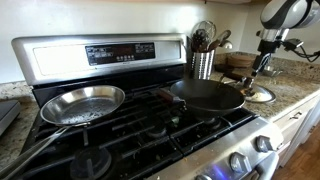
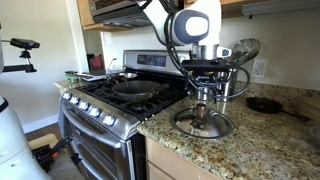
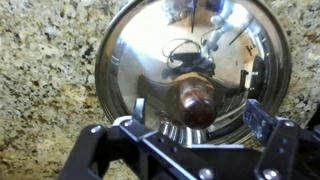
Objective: Pick up the lid and close the frying pan
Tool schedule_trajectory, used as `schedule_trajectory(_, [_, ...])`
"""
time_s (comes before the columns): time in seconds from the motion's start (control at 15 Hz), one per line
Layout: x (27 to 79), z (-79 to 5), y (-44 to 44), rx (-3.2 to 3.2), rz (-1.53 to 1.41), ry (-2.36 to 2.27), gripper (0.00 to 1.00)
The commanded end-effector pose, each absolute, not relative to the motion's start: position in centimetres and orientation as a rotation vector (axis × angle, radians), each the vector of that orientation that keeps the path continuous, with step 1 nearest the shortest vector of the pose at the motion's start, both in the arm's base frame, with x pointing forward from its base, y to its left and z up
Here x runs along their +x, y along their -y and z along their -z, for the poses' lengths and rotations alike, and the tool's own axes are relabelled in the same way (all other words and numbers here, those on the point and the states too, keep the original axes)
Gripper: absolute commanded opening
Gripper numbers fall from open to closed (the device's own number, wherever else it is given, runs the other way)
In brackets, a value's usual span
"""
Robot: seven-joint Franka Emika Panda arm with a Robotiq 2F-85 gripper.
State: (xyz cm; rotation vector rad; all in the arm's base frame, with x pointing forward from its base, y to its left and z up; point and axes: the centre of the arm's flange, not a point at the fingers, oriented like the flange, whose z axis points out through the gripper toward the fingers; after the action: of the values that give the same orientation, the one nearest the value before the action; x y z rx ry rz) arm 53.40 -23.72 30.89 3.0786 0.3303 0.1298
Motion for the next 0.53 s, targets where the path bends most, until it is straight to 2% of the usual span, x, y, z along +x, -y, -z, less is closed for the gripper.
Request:
schedule_trajectory(0.0, [56.2,-29.8,25.2,3.097,-0.188,-0.387,1.00])
schedule_trajectory(0.47, [57.5,-28.2,23.4,3.149,-0.174,-0.441,1.00])
